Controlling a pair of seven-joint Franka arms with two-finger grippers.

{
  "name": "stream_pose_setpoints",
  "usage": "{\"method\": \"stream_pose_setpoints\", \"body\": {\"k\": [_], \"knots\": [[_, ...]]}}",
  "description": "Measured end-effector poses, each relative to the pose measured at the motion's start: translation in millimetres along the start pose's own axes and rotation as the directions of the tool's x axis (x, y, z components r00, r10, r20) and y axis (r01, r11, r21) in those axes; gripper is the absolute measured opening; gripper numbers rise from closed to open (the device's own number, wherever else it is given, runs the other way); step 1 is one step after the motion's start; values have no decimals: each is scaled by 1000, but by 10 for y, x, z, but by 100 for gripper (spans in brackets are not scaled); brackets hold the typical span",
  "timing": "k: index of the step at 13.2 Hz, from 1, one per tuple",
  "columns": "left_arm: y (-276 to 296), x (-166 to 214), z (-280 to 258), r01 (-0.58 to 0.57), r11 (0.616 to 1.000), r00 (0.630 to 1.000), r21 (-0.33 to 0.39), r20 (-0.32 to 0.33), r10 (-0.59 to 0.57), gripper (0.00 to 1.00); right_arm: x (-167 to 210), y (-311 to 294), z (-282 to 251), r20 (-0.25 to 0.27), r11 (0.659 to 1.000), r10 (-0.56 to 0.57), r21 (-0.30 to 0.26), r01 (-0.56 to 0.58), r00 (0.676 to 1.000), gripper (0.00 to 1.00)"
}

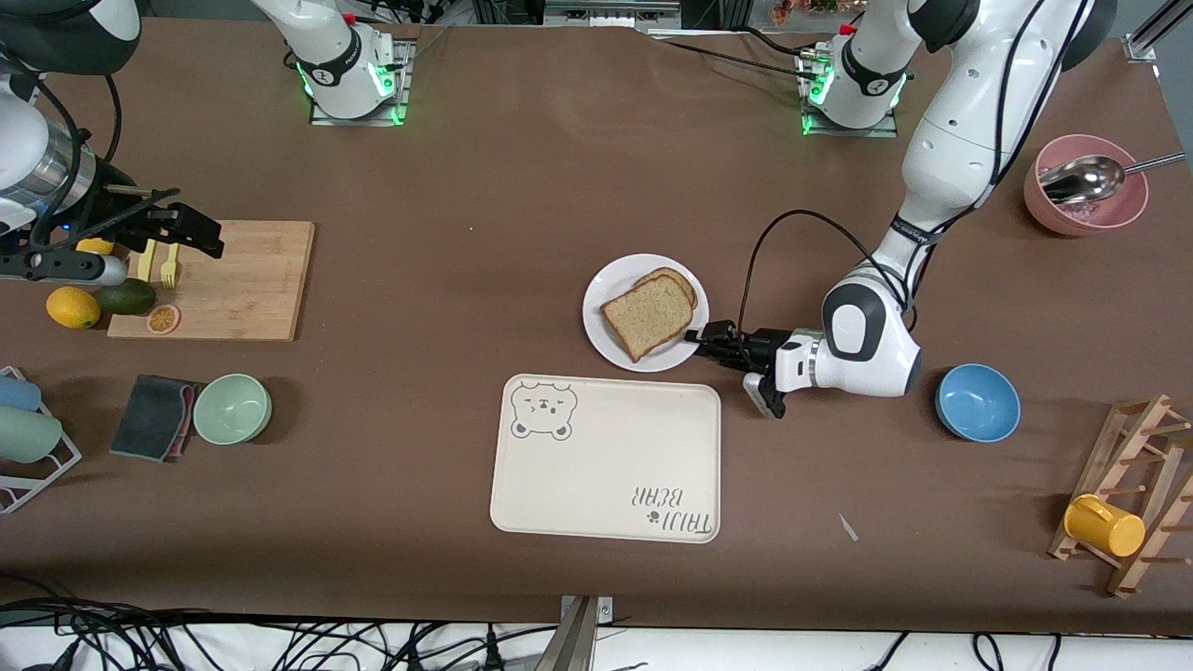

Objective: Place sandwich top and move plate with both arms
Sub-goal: 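Grasp the white plate rim with the left gripper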

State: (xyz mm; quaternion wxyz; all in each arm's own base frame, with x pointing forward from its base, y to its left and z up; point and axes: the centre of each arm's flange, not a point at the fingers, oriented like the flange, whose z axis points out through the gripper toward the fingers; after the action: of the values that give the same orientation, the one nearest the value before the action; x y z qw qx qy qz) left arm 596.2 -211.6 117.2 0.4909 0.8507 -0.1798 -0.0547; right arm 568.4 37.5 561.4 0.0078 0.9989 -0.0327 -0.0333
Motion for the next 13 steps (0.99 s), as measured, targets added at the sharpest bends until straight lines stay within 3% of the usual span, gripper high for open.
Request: {"method": "stream_pose_setpoints", "body": {"k": [1,2,3,7,13], "knots": [[-30,-28,43,-7,1000,1000,-8,-2,7,37,-1,7,0,2,1000,1,0,-1,1000,100],[-56,-47,73,-13,1000,1000,-11,0,13,26,-3,13,-2,3,1000,1,-1,-1,1000,100],[-72,-55,86,-15,1000,1000,-11,1,15,26,-4,14,-2,5,1000,1,-1,-1,1000,100],[-76,-57,93,-20,1000,1000,-9,-1,20,4,-12,-34,-3,6,1000,-7,-1,7,1000,100],[-75,-58,93,-19,1000,1000,-11,-1,19,4,-30,-152,-8,5,1000,-28,-2,28,1000,100]]}}
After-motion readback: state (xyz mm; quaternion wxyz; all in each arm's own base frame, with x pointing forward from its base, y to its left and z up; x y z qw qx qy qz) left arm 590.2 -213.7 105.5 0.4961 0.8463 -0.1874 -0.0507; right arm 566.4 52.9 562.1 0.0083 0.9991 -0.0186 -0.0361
